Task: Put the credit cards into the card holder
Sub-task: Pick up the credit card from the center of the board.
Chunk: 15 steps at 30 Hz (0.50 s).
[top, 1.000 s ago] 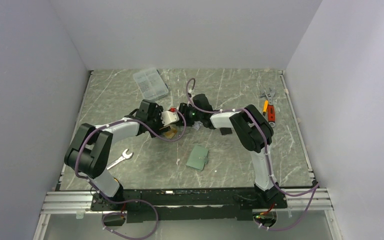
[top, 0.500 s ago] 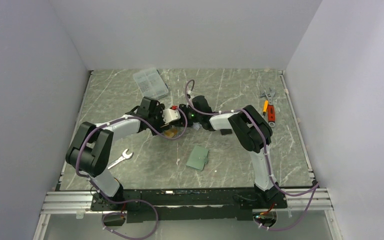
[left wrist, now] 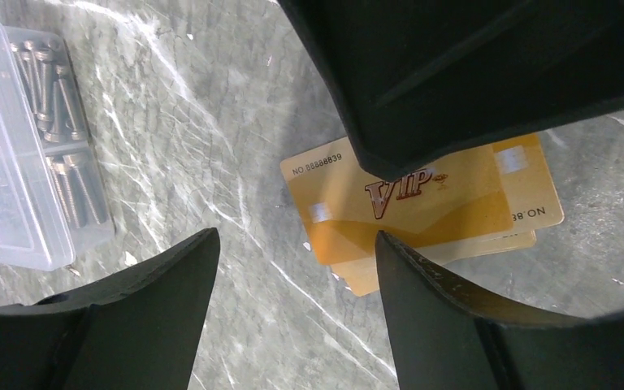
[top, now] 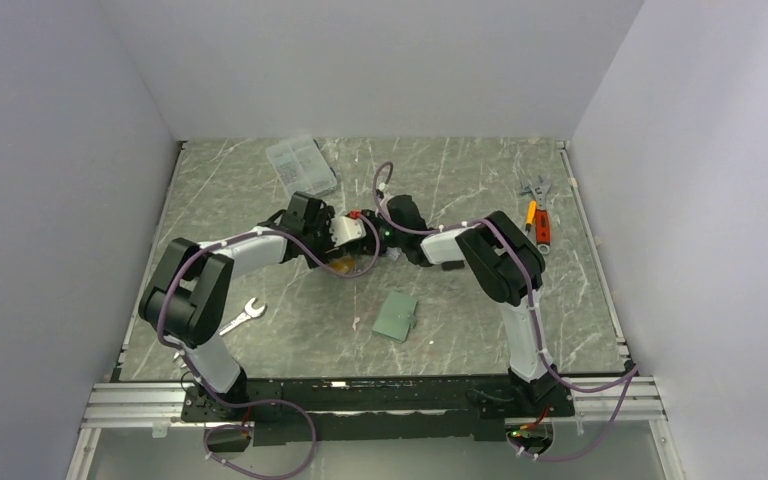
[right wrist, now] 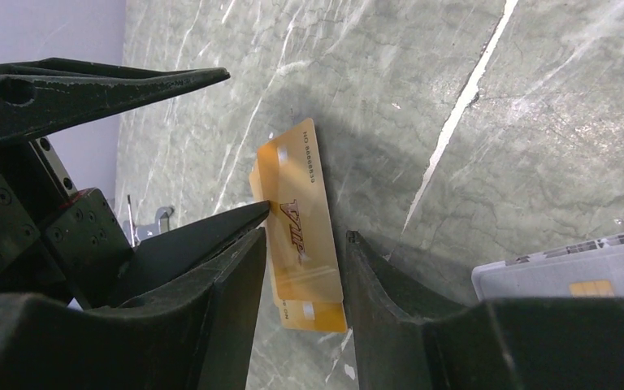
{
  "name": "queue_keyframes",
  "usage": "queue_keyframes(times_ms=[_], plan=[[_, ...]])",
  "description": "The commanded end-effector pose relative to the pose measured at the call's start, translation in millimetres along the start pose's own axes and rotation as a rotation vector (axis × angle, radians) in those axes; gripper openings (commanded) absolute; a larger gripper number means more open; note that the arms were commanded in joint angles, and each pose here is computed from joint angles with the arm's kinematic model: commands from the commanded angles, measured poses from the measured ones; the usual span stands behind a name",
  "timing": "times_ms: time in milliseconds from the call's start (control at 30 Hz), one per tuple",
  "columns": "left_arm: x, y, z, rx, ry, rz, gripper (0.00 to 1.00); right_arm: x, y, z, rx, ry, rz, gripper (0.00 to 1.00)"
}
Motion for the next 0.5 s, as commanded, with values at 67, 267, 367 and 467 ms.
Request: queue_keyframes(times_ms=[67, 267, 367, 467], plan=[[-2.7, -7.0, -1.0, 0.007, -0.005, -0.058, 0.76, -35.2, -23.3, 5.3, -0.082, 0.084, -0.072, 0.46], [0.1, -15.2, 0.5, -0.013, -0.02, -0.084, 0.75, -39.6, -13.9, 10.3, -0.045, 0.108, -0.1, 0.46], [2.5, -19.8, 1.9, -0.029, -0.035, -0.096, 0.75, -45.5, -12.3, 20.7, -0.054, 0.099, -0.118, 0.46], [11.8, -17.5, 10.4, -0.033, -0.065, -0.07, 0.76, -50.9, -18.4, 27.5, -0.093, 0.1, -0.119, 0.46]])
Point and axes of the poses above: each gripper's point midway between its finger pads, its own z axis back along the fingers, its own y axis along the line the jaws close on, x = y × z, the point moved 1 cm from there along z, back along the fingers, and after that the axes turned 12 degrees about z, right-handed, at the moved point
